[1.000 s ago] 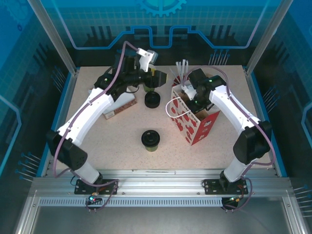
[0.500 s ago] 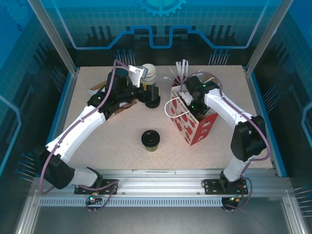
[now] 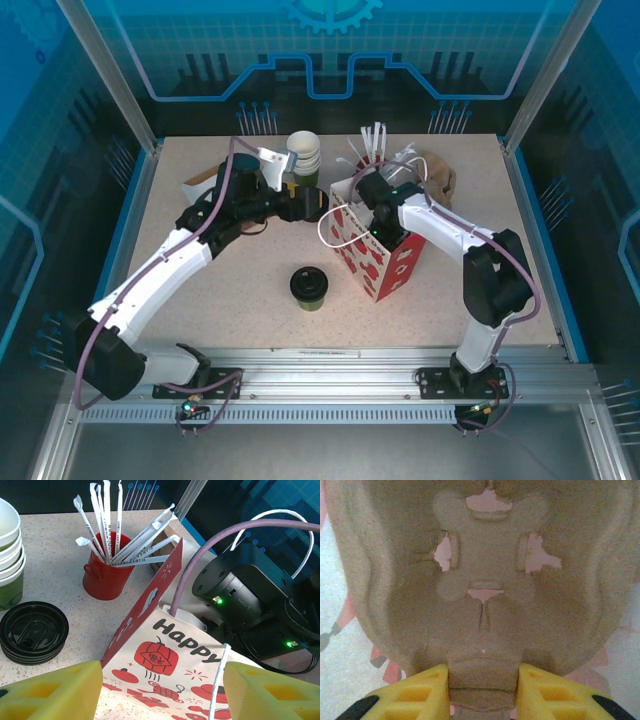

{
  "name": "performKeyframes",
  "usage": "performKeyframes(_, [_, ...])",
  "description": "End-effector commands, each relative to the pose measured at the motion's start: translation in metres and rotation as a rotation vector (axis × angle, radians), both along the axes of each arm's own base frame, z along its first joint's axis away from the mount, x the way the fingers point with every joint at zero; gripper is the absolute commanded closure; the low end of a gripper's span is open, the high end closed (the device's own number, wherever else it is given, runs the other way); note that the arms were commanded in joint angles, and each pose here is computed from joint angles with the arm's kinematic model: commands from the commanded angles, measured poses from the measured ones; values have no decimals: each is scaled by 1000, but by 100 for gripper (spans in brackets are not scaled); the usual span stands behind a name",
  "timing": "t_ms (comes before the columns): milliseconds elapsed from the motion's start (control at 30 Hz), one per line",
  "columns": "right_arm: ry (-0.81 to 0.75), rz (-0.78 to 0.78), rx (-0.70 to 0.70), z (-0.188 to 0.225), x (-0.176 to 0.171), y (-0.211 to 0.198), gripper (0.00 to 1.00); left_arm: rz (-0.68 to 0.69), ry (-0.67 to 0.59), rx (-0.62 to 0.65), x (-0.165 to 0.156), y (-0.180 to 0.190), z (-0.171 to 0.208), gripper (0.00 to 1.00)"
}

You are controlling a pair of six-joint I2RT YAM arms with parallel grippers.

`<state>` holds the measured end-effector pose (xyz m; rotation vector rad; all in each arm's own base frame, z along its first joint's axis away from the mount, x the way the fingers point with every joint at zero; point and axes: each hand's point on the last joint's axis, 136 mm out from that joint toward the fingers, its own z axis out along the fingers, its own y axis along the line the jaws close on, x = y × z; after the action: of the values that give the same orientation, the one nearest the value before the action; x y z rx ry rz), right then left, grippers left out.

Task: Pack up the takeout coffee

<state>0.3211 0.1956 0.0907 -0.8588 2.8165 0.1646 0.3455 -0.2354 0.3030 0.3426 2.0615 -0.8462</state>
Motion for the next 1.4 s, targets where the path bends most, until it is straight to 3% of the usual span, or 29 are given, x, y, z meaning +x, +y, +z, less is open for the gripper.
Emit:
performKeyframes(0, [0, -10, -27, -11, 1, -4, 64, 23, -25, -10, -4, 8, 6, 33])
performKeyframes(900, [21, -21, -93, -78, -1, -10, 59, 23, 4, 3, -10, 10, -10, 33])
performKeyframes(1100, [12, -22, -104, -73, -1, -13, 54, 24, 7, 4, -10, 11, -12, 33])
performKeyframes(1367, [-39, -18, -59, -36, 7, -8, 35, 25, 5, 6, -11, 12, -11, 33])
